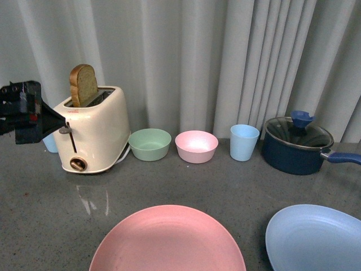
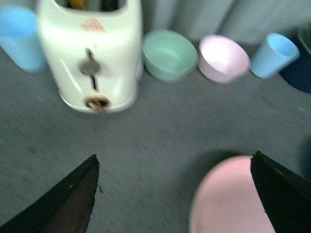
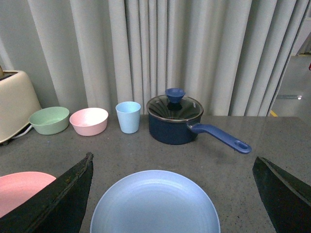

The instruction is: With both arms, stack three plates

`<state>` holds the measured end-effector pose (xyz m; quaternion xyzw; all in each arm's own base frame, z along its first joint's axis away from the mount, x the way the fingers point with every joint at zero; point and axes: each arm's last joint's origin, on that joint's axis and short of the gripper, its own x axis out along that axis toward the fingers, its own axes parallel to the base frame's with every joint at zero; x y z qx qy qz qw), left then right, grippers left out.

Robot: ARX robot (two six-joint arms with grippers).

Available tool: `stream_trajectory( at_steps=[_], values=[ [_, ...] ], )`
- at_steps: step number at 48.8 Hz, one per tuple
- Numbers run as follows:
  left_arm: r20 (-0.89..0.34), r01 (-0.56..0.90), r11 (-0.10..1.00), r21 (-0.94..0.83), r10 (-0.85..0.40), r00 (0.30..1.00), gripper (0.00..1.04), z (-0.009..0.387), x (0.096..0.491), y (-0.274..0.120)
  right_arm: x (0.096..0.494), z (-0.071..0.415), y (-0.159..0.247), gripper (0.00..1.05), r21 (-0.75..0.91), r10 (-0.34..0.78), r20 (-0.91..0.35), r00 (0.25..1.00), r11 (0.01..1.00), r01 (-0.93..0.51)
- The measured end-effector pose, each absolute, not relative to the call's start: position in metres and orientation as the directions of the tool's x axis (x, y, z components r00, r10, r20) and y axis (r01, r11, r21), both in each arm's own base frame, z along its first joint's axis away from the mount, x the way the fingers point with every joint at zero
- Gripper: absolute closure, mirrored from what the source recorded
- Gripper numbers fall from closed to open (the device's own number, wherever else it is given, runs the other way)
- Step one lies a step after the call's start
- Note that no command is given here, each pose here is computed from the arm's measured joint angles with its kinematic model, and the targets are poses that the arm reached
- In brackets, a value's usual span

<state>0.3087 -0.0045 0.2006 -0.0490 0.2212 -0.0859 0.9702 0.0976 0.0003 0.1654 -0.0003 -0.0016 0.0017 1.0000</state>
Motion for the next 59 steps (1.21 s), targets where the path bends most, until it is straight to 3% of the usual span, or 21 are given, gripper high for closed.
stream_trajectory(
  at_steps=[3,9,14,25,59],
  values=[
    [-0.236,0.032,0.999,-0.039,-0.041,0.971,0.26,0.185,0.296,-0.002,0.098,0.165,0.0,0.07,-0.001,0.004,0.003,1.0,1.0,-0.004],
    [-0.031,-0.003,1.0,-0.02,0.003,1.0,0.48,0.188,0.267,0.0,0.098,0.165,0.0,0.07,-0.001,0.003,0.003,1.0,1.0,-0.003],
    [0.012,-0.002,1.0,-0.017,0.002,1.0,0.64,0.192,0.249,0.0,0.098,0.165,0.0,0.07,-0.001,0.004,0.003,1.0,1.0,-0.004],
    [-0.01,0.002,1.0,-0.01,-0.002,1.0,1.01,0.179,0.215,0.0,0.098,0.165,0.0,0.07,-0.001,0.003,0.003,1.0,1.0,-0.003],
    [-0.007,0.0,1.0,-0.007,0.0,1.0,1.01,0.165,0.149,0.0,0.098,0.165,0.0,0.07,-0.001,0.004,0.003,1.0,1.0,-0.004]
  ],
)
